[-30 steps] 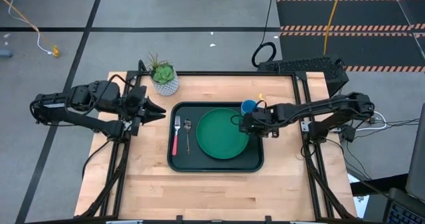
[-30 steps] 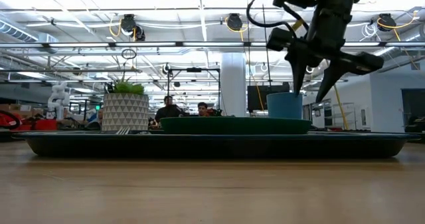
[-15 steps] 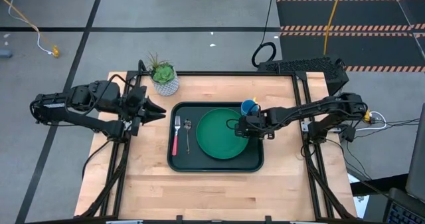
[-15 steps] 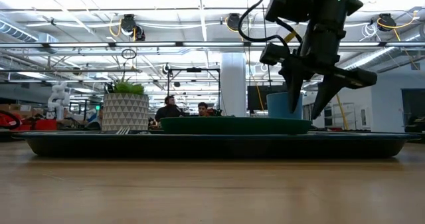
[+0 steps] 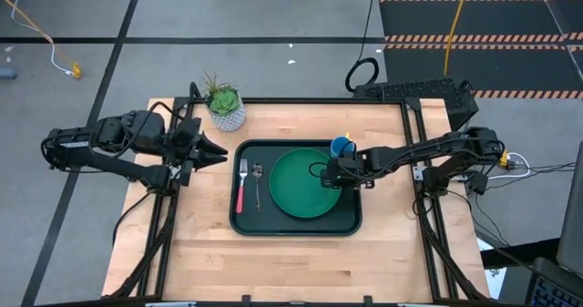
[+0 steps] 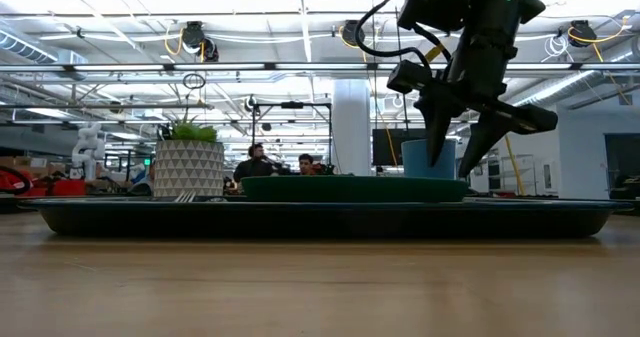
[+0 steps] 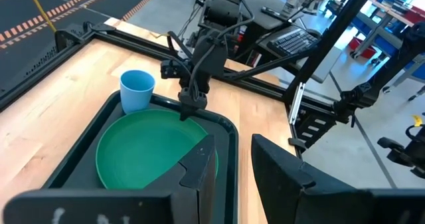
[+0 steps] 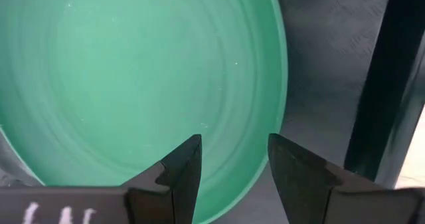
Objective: Pick and place plate/cup/fork/spoon on tray
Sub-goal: Adjust the green plate on the dark green serving tray
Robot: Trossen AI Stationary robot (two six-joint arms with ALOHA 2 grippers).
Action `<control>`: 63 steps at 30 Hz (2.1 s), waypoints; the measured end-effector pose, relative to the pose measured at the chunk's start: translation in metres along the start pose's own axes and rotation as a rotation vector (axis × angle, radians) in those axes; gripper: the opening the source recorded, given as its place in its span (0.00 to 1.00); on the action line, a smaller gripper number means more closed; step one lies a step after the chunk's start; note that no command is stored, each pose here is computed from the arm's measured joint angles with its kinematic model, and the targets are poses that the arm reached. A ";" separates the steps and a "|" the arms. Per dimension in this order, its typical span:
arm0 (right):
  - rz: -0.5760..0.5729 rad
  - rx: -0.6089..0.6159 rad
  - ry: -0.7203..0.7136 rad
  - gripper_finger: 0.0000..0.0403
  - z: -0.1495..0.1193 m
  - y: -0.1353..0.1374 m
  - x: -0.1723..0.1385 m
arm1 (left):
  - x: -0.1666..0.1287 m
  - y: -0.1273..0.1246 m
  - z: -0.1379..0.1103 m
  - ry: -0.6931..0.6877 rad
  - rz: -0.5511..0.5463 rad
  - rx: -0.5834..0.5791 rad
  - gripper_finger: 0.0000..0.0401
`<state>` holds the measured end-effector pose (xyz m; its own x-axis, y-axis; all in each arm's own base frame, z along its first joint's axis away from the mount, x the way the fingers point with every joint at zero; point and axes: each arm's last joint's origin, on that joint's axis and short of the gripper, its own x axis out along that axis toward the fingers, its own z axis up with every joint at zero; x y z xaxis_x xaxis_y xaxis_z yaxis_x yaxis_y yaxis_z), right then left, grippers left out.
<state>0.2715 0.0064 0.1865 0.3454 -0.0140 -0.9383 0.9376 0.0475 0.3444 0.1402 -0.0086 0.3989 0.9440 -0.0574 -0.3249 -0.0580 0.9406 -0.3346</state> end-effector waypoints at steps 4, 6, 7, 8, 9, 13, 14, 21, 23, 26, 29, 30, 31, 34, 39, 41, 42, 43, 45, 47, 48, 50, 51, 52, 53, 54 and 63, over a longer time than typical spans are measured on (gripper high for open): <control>-0.002 -0.001 0.006 0.41 0.000 0.000 0.000 | 0.000 0.000 0.000 0.000 0.000 0.000 0.25; -0.019 -0.002 0.025 0.41 -0.001 -0.002 0.000 | 0.000 0.000 0.000 0.000 0.000 0.000 0.25; -0.029 -0.003 0.025 0.41 -0.001 -0.003 0.001 | 0.000 0.000 0.000 0.000 0.000 0.000 0.25; -0.039 -0.003 0.026 0.41 -0.001 -0.003 0.002 | 0.000 0.000 0.000 0.000 0.000 0.000 0.25; -0.046 -0.003 0.027 0.41 -0.001 -0.004 0.003 | 0.000 0.000 0.000 0.000 0.000 0.000 0.25; -0.037 -0.007 0.025 0.41 -0.001 -0.003 0.002 | 0.000 0.000 0.000 0.000 0.000 0.000 0.25; -0.039 -0.007 0.025 0.41 -0.001 -0.003 0.003 | 0.000 0.000 0.000 0.001 0.000 0.000 0.25; -0.039 -0.020 0.025 0.41 -0.001 -0.003 0.003 | 0.000 0.000 0.000 0.000 0.000 0.000 0.25; -0.036 -0.031 0.025 0.41 -0.001 -0.003 0.003 | 0.000 0.000 0.000 0.000 0.000 0.004 0.25; -0.031 -0.052 0.026 0.41 -0.001 -0.003 0.005 | 0.000 0.000 0.000 0.000 0.000 0.006 0.25; -0.033 -0.049 0.026 0.41 -0.002 -0.006 0.008 | 0.000 0.000 0.000 0.001 0.000 0.009 0.25; -0.028 -0.048 0.026 0.41 -0.002 -0.006 0.009 | 0.000 0.000 0.000 0.001 0.000 0.009 0.25; -0.020 -0.047 0.026 0.41 -0.002 -0.005 0.009 | 0.000 0.000 0.000 0.001 0.000 0.009 0.25; 0.000 -0.047 0.025 0.41 -0.001 -0.003 0.009 | 0.000 0.000 0.000 0.000 0.000 0.009 0.25; 0.032 -0.048 0.023 0.41 -0.002 0.000 0.009 | 0.000 0.000 0.000 0.001 0.000 0.018 0.25; 0.037 -0.052 0.025 0.41 -0.003 0.000 0.009 | 0.000 0.000 0.000 0.001 0.000 0.024 0.25; 0.041 -0.054 0.026 0.41 -0.004 0.001 0.009 | 0.000 0.000 0.000 0.001 0.000 0.027 0.25; 0.047 -0.059 0.027 0.41 -0.005 0.001 0.009 | 0.000 0.000 0.000 0.001 0.001 0.027 0.25; 0.057 -0.069 0.031 0.41 -0.008 0.002 0.009 | 0.000 0.000 0.000 0.001 0.001 0.027 0.25; 0.059 -0.079 0.035 0.41 -0.011 0.002 0.009 | 0.000 0.000 0.000 0.001 0.001 0.027 0.25; 0.059 -0.084 0.038 0.41 -0.013 0.002 0.009 | 0.000 0.000 0.000 0.001 0.001 0.027 0.25; 0.060 -0.094 0.042 0.41 -0.016 0.002 0.008 | 0.000 0.000 0.000 0.001 0.000 0.027 0.25; 0.060 -0.099 0.045 0.41 -0.018 0.002 0.008 | 0.000 0.000 0.000 0.001 0.001 0.027 0.25; 0.060 -0.104 0.048 0.41 -0.020 0.002 0.008 | 0.000 0.000 0.000 0.001 0.000 0.027 0.25; 0.063 -0.110 0.051 0.41 -0.021 0.002 0.008 | 0.000 0.000 0.000 0.001 0.001 0.027 0.25; 0.066 -0.116 0.054 0.41 -0.023 0.002 0.008 | 0.000 0.000 0.000 0.001 0.000 0.027 0.25; 0.024 -0.065 0.066 0.41 -0.030 -0.007 0.013 | 0.000 0.000 0.000 0.001 0.000 0.027 0.25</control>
<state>0.2684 0.0361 0.1712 0.3627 0.0541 -0.9303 0.9236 0.1118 0.3666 0.1402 -0.0086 0.3988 0.9437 -0.0576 -0.3256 -0.0493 0.9492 -0.3109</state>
